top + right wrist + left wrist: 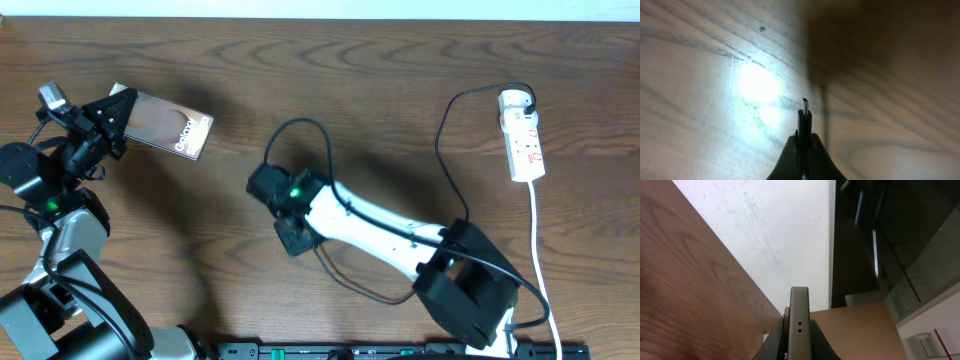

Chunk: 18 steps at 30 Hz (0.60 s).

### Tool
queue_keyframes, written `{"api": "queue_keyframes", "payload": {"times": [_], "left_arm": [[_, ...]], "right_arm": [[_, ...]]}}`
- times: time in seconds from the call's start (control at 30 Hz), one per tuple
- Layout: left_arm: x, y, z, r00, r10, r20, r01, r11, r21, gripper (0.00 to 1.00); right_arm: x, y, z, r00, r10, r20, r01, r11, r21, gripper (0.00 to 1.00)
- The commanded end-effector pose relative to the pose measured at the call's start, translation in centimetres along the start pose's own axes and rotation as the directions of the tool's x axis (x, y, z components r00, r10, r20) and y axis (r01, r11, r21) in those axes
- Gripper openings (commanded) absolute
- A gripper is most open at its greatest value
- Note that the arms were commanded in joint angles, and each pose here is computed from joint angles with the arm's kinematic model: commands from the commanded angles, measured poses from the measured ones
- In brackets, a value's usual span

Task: Plug charger to phone and switch on socket
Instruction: 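Lift the cable plug with the right gripper toward the held phone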

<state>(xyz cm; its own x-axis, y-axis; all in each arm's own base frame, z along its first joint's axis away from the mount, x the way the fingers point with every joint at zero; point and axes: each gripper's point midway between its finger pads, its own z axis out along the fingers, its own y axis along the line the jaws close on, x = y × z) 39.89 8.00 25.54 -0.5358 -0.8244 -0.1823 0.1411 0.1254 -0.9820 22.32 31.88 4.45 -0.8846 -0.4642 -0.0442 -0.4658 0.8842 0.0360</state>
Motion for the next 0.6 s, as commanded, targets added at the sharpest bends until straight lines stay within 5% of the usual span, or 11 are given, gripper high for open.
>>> {"api": "queue_keyframes", "payload": {"times": [0.0,0.17,0.33,0.5,0.57], "left_arm": [[0.2,-1.2,0.0,0.999,0.042,-0.019,-0.042,0.999,0.016,0.07],[0.2,-1.2,0.0,0.998,0.052,-0.019,-0.051,0.999,0.016,0.07],[0.2,-1.2,0.0,0.998,0.052,-0.019,-0.051,0.999,0.016,0.07],[0.3,-1.2,0.0,0.998,0.052,-0.023,-0.052,0.999,0.017,0.07],[0.5,-1.2,0.0,0.998,0.053,-0.035,-0.053,0.998,0.018,0.07]], "right_arm": [[-2.4,-0.3,-2.6,0.998,-0.057,0.036,0.059,0.998,-0.034,0.01],[-3.2,2.0,-6.4,0.986,-0.165,0.026,0.164,0.92,-0.355,0.01],[-4.4,2.8,-11.6,0.977,-0.18,0.113,0.203,0.632,-0.748,0.01],[-6.3,-1.1,-14.9,0.956,-0.103,0.275,0.292,0.418,-0.86,0.01],[-6.6,-2.3,-15.0,0.935,-0.102,0.34,0.351,0.4,-0.847,0.01]]}}
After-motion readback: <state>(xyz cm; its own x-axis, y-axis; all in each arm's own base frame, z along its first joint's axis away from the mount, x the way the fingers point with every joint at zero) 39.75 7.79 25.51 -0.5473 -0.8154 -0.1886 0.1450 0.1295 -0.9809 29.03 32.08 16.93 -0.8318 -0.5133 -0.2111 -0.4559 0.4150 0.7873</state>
